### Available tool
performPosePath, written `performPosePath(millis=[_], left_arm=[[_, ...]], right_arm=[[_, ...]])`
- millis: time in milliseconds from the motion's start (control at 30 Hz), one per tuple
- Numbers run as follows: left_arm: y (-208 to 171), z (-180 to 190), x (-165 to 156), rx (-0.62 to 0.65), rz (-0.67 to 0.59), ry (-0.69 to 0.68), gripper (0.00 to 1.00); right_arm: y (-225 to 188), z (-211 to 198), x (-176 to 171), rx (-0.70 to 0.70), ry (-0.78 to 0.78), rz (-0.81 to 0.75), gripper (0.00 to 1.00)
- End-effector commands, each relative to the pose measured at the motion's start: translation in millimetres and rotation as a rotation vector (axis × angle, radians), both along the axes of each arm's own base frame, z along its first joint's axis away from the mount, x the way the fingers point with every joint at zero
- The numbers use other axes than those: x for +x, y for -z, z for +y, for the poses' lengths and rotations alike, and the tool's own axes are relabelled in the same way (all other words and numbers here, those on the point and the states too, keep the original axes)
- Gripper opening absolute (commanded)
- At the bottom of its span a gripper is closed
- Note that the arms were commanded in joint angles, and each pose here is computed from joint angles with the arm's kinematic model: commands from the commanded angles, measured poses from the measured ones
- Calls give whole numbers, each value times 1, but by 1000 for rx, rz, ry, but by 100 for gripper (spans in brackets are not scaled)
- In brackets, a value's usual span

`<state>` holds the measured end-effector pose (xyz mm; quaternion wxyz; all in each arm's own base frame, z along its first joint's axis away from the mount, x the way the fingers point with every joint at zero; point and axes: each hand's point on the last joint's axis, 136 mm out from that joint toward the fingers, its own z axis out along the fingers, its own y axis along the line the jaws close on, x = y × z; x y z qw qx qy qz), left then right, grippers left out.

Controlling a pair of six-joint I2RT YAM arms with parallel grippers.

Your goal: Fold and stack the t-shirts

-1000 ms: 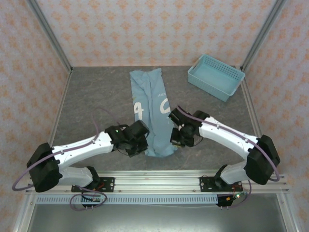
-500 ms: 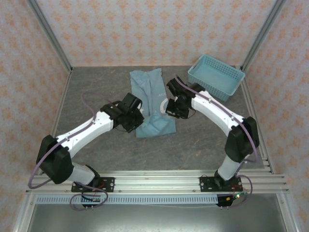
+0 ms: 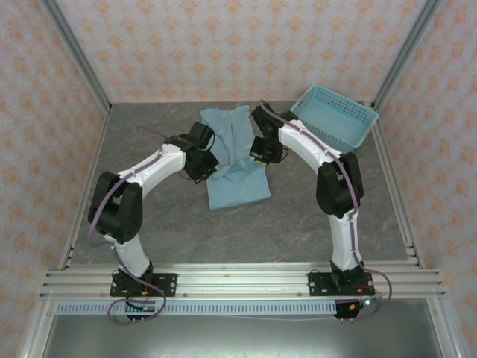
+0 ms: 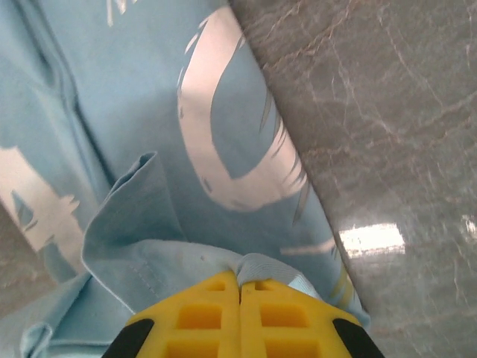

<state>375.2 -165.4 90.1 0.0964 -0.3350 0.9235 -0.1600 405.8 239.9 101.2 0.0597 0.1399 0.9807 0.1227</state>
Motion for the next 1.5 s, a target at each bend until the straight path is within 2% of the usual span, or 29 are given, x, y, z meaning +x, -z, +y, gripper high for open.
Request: performPosePath(millis=[0,133,167,200,267,300,333,433,500,600,800,900,1033,1267,1333,1467], left_arm=[[-2,-2,24,-19,-36,26,0],[13,-5,49,-24,-31,43,0],[14,-5,56,-22,-37,48,3],[14,-4,64,-17,-53,53,12],[11,-1,79,-13,-79,56,37],[8,1,85,-8,-96,57,43],[2,3,90,-5,-119,57,46],[-28,12,95,5,-213,40,52],[-51,21,83,16,-263,19,53],[-52,30,48,1,-239,-18,54],[-7,13,-44,-132,-93,-78,53],[6,-2,-64,-224,-80,-132,53],[28,-11,-71,-271,-42,-197,53],[56,-9,-66,-239,6,-247,51],[62,-11,-61,-237,9,-251,47],[67,-12,-50,-215,7,-251,32]], right_arm=[[5,-4,15,-14,-7,7,0],[20,-7,34,-7,9,15,0],[24,-6,40,12,12,18,0],[28,-5,45,33,13,25,3],[32,-10,54,31,20,46,25],[29,-15,58,15,22,43,37],[25,-19,61,5,20,32,44],[2,-28,66,0,15,-15,56],[-12,-33,58,-7,7,-33,59],[-20,-39,34,5,16,-41,60],[-7,-31,-46,132,21,-18,63],[9,-25,-76,179,11,23,67],[36,-25,-96,207,29,89,67],[48,-20,-92,211,31,119,67],[53,-21,-92,202,40,141,67],[63,-23,-94,182,65,167,61]])
